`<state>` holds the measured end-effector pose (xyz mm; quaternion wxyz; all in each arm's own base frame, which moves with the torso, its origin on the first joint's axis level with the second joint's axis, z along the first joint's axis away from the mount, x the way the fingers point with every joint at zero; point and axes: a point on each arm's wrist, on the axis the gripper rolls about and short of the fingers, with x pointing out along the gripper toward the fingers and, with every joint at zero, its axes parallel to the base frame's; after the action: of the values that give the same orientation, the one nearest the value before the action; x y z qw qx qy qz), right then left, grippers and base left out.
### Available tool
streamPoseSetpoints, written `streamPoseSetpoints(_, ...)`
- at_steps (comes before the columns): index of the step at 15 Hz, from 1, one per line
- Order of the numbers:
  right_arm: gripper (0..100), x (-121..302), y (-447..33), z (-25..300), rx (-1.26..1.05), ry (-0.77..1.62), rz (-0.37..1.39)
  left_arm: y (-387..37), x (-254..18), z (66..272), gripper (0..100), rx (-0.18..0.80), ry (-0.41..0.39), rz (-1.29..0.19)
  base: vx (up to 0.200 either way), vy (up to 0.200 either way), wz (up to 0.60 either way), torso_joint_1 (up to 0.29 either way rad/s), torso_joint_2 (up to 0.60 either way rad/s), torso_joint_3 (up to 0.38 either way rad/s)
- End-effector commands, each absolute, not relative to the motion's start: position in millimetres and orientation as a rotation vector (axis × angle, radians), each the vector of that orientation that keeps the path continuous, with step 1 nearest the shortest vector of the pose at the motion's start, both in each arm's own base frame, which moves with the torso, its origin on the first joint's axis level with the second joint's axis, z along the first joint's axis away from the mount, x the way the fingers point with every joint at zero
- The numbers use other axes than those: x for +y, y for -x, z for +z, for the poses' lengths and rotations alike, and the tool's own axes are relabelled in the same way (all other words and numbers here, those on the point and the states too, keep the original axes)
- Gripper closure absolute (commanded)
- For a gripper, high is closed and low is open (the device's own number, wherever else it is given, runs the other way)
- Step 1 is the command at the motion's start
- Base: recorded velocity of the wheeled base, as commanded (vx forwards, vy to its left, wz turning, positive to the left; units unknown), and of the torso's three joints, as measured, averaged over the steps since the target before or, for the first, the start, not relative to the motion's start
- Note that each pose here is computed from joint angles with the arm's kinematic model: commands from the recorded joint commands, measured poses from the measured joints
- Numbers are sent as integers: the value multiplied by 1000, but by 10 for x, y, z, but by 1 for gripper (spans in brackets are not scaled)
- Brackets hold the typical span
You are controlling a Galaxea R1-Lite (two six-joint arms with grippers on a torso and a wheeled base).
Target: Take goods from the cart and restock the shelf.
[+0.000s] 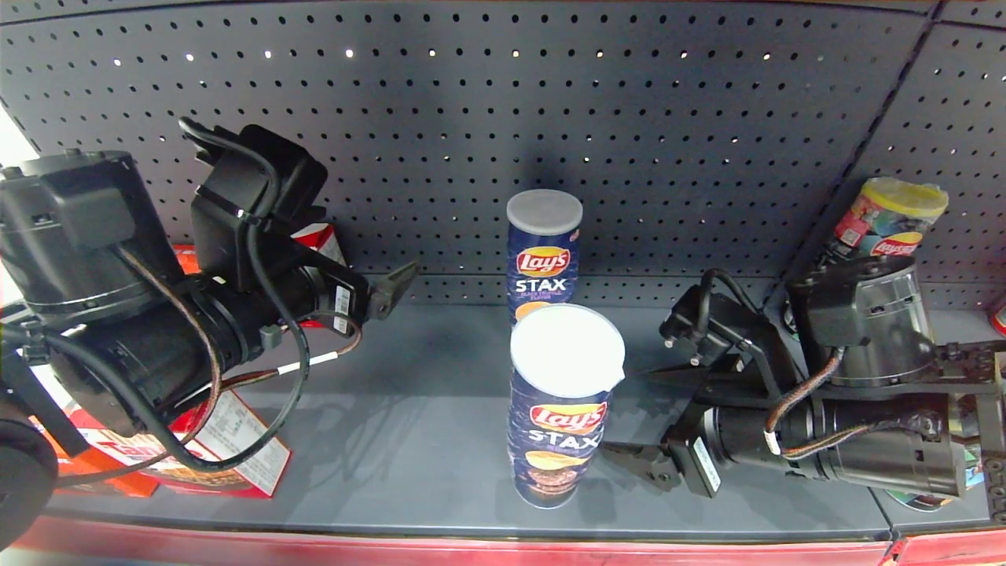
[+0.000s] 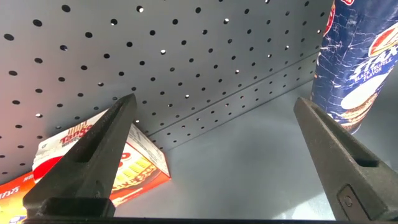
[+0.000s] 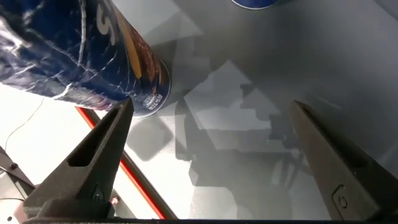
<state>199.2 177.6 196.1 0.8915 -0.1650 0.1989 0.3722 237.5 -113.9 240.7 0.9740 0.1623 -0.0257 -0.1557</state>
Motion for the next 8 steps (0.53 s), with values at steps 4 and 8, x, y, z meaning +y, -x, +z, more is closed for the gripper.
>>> streamPoseSetpoints(4,0,1708,-1956,2015,395,332,761,-2374,-1137,2391,0,-48,-328,-314,0,0,0,0,0,0)
streamPoseSetpoints(8,0,1666,-1907,2062,376,323,758,-2368,-1134,2381,0,-43,-330,-315,0,0,0,0,0,0)
